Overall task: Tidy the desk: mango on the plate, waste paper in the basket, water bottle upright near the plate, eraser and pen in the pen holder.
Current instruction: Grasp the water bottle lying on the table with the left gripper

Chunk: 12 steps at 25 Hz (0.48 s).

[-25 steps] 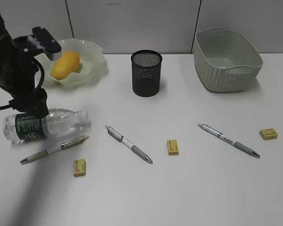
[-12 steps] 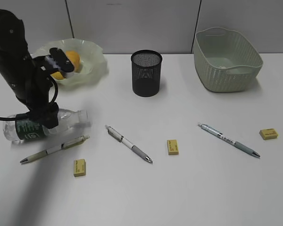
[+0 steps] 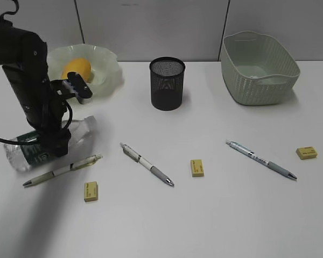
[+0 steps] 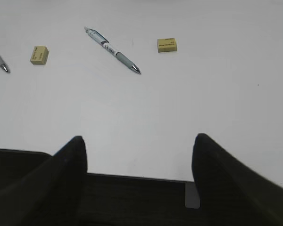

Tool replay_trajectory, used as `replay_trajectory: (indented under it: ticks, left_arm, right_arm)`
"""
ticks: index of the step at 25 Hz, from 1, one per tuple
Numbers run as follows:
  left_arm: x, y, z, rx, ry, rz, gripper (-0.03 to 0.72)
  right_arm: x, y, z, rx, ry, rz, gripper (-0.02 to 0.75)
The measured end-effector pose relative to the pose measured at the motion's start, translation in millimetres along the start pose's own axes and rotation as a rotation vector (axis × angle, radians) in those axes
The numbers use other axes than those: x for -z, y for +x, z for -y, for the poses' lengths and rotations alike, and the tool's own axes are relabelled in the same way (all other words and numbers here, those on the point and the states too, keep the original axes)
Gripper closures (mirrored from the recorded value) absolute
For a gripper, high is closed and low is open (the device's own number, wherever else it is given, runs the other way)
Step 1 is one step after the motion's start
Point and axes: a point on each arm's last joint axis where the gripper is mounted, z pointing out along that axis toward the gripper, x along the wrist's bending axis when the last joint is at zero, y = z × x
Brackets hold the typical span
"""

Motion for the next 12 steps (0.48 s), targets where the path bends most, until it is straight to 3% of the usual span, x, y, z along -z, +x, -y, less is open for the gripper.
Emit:
replay_trajectory:
  ticks: [7, 12]
  left_arm:
    - [1.0, -0.7, 1.5, 0.015, 0.039, 0.027, 0.112]
    - [3.1, 0.2, 1.1, 0.043, 0.058, 0.037, 0.182]
  right_arm:
    - [-0.2, 0.0, 0.1, 0.000, 0.001, 0.000, 0.190]
    - [-0.2, 0.0, 0.1, 0.000, 0.001, 0.000, 0.190]
